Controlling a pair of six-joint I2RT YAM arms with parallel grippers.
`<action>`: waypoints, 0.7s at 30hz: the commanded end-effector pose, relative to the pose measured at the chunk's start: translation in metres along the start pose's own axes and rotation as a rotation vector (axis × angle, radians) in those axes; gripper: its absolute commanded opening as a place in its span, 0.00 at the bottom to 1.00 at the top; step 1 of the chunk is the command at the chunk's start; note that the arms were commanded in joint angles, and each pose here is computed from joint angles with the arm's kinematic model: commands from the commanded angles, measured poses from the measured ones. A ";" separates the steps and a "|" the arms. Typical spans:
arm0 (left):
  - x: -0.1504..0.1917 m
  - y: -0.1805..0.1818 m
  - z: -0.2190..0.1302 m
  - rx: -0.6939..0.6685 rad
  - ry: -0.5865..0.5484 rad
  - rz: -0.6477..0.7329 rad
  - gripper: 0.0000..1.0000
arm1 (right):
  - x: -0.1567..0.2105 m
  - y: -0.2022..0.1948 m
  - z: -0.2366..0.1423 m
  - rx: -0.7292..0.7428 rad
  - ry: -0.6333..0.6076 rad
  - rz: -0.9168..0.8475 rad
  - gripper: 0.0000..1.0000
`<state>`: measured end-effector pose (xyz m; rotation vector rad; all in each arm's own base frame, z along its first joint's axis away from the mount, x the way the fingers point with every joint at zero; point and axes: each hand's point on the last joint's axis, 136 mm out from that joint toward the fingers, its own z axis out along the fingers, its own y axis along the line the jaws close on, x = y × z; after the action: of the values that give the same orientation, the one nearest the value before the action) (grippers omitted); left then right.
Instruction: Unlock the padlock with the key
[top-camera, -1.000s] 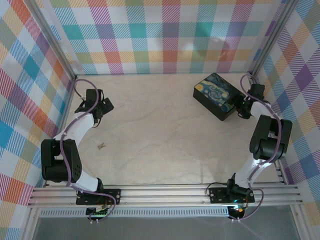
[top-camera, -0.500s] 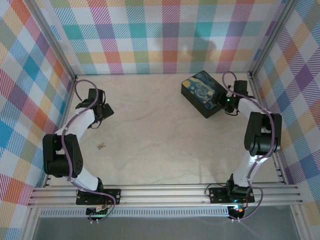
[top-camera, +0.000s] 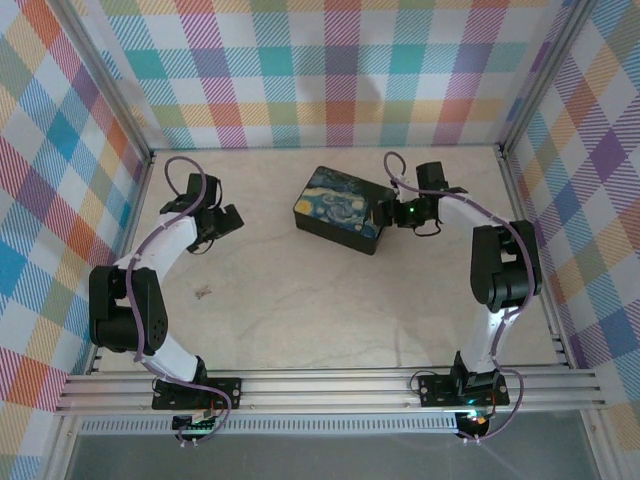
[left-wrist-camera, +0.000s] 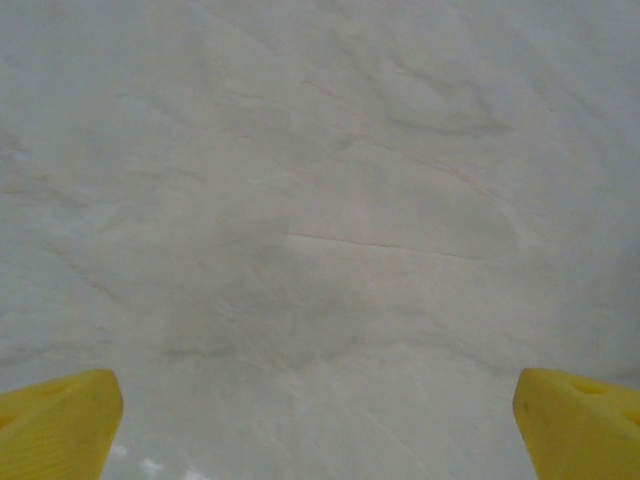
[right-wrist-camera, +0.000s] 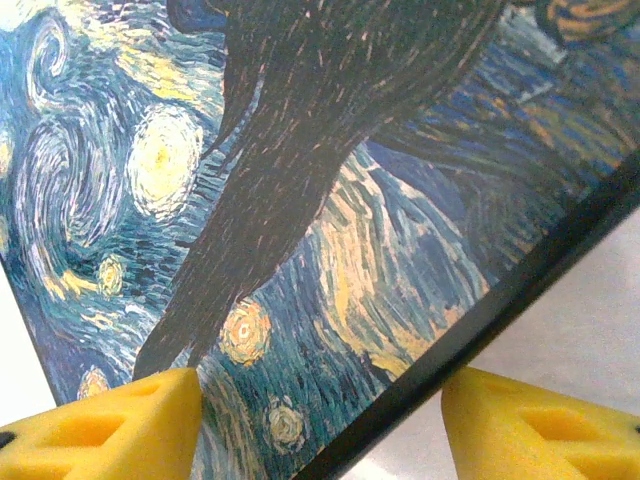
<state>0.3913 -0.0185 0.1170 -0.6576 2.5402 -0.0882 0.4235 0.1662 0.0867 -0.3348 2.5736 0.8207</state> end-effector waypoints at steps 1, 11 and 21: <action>0.001 -0.035 -0.011 0.129 0.045 0.065 1.00 | 0.039 -0.013 0.001 0.053 0.132 -0.001 0.68; 0.054 -0.150 -0.034 0.440 0.204 0.271 1.00 | -0.004 -0.001 -0.018 0.034 -0.023 0.126 0.82; 0.111 -0.212 -0.037 0.583 0.315 0.302 1.00 | -0.071 -0.032 -0.029 0.142 -0.201 0.042 0.99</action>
<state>0.3768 -0.2413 0.1307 -0.0072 2.7041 -0.7277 0.4523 0.1324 0.0992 -0.1123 2.5629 0.6695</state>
